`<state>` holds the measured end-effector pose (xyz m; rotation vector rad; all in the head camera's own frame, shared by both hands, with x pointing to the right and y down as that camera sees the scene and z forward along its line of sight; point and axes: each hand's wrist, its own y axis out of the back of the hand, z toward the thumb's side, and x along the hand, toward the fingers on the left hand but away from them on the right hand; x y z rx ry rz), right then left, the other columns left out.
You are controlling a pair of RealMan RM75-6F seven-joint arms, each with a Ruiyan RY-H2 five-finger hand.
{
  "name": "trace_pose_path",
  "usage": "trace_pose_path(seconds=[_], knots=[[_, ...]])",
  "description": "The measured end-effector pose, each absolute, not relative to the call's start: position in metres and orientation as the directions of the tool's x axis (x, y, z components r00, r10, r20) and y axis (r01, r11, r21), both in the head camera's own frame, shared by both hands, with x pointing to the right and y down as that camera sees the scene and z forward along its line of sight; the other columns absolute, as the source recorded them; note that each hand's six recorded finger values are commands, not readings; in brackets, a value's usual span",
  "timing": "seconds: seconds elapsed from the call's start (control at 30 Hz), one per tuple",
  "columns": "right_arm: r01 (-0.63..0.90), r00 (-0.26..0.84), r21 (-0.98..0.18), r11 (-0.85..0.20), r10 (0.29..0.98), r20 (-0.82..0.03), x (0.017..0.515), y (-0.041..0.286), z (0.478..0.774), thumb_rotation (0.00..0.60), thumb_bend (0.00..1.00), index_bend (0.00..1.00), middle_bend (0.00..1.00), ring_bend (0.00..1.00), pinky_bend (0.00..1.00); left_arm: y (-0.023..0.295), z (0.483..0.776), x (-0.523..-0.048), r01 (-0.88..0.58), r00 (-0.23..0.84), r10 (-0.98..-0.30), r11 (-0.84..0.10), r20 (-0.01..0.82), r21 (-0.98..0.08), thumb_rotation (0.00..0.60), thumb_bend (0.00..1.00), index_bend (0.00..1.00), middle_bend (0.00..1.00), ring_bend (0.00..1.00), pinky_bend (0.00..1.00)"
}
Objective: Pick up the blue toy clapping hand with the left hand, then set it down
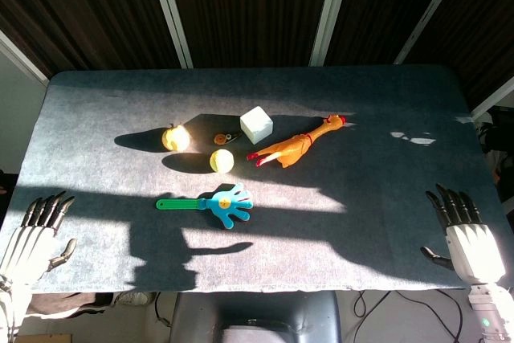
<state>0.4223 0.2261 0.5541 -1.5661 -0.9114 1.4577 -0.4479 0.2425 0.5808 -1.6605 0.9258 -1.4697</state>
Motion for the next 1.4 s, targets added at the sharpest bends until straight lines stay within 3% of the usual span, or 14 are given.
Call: trace_pose_path(seconds=[0.33,0.67,0.83,1.03,1.4], knots=[[0.004,0.09,-0.906,-0.424,0.902,-0.422,0.422,0.228,0.548,0.6,0.19,0.0,0.0,0.0,0.0,0.242,0.593,-0.427,-0.111,0.18,-0.855,-0.509,0.486,-0.854,0.6,0.39,0.0,0.0,0.0,0.0],[0.009,0.108,-0.879,-0.476,0.874,-0.473,0.416,0.229,0.562,0.6,0.19,0.0,0.0,0.0,0.0,0.225,0.656,-0.368,-0.207,0.349,-0.741,-0.659,0.574,-0.723,0.6,0.38,0.0,0.0,0.0,0.0],[0.009,0.111,-0.869,-0.496,0.864,-0.492,0.415,0.228,0.568,0.6,0.19,0.0,0.0,0.0,0.0,0.204,0.695,-0.329,-0.261,0.403,-0.695,-0.711,0.596,-0.653,0.6,0.38,0.09,0.0,0.0,0.0],[0.006,0.113,-0.863,-0.506,0.858,-0.502,0.414,0.228,0.572,0.6,0.19,0.0,0.0,0.0,0.0,0.181,0.728,-0.305,-0.297,0.389,-0.692,-0.719,0.608,-0.628,0.6,0.38,0.18,0.0,0.0,0.0],[0.016,0.113,-0.861,-0.509,0.856,-0.504,0.415,0.227,0.571,0.6,0.19,0.0,0.0,0.0,0.0,0.179,0.748,-0.258,-0.272,0.435,-0.658,-0.747,0.615,-0.607,0.6,0.38,0.23,0.0,0.0,0.0]])
